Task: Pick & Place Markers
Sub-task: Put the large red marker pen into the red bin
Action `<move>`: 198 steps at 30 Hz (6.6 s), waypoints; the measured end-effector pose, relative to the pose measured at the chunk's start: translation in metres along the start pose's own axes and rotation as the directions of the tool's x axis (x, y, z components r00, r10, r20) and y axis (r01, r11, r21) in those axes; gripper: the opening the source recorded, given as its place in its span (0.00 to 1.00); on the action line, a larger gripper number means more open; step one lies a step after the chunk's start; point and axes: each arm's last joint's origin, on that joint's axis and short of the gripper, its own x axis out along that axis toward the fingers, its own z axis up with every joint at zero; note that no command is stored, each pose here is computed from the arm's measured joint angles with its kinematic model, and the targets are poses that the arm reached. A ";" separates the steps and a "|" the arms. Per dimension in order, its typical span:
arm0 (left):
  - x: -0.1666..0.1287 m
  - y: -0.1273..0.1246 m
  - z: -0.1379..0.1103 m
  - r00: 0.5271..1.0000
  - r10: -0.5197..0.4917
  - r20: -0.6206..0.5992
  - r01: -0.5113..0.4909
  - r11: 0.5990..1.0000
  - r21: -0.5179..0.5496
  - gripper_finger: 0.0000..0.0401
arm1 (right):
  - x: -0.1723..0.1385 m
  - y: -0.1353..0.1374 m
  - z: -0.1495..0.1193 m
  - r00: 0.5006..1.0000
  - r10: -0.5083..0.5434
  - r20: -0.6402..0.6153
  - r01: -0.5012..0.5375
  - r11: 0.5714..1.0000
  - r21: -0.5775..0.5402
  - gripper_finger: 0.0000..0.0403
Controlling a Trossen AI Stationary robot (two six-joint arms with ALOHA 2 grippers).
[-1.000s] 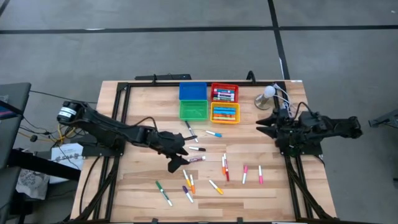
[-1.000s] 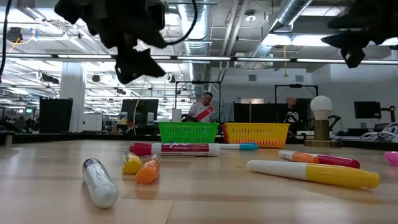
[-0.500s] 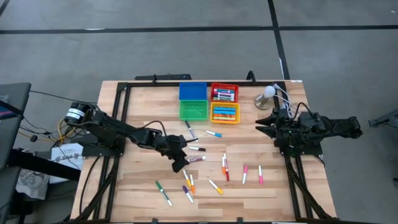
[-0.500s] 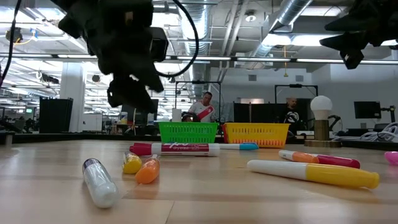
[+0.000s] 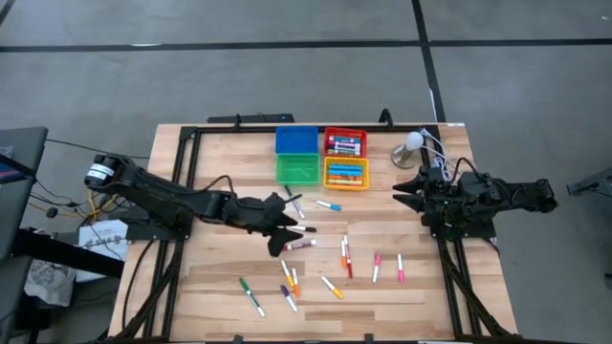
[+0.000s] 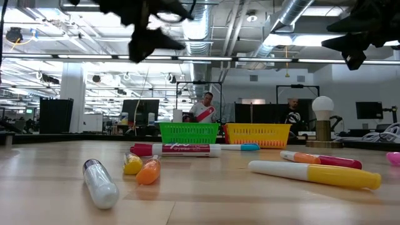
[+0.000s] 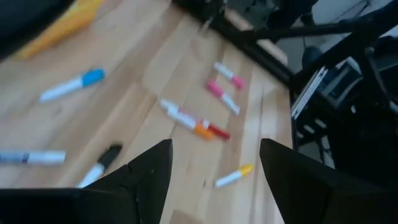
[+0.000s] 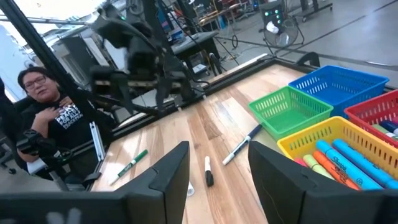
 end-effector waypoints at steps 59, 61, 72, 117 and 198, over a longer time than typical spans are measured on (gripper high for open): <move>0.099 0.015 -0.058 0.831 0.360 -0.425 -0.260 0.926 0.275 0.60 | 0.000 0.000 -0.001 1.000 -0.001 -0.015 0.001 1.000 -0.003 0.38; 0.100 0.017 -0.058 0.828 0.371 -0.420 -0.274 0.922 0.275 0.60 | 0.000 -0.001 -0.002 1.000 -0.004 -0.020 0.004 1.000 -0.004 0.38; 0.102 0.021 -0.056 0.827 0.387 -0.408 -0.293 0.916 0.275 0.60 | 0.000 -0.001 -0.002 1.000 -0.004 -0.019 0.004 1.000 -0.013 0.39; 0.118 0.026 -0.078 0.807 0.425 -0.410 -0.334 0.901 0.277 0.60 | 0.000 -0.001 -0.002 1.000 -0.006 -0.021 0.005 1.000 -0.023 0.38; 0.084 0.004 -0.035 0.886 0.309 -0.346 -0.215 0.934 0.284 0.16 | 0.000 0.000 0.001 1.000 0.006 0.004 -0.006 1.000 0.005 0.39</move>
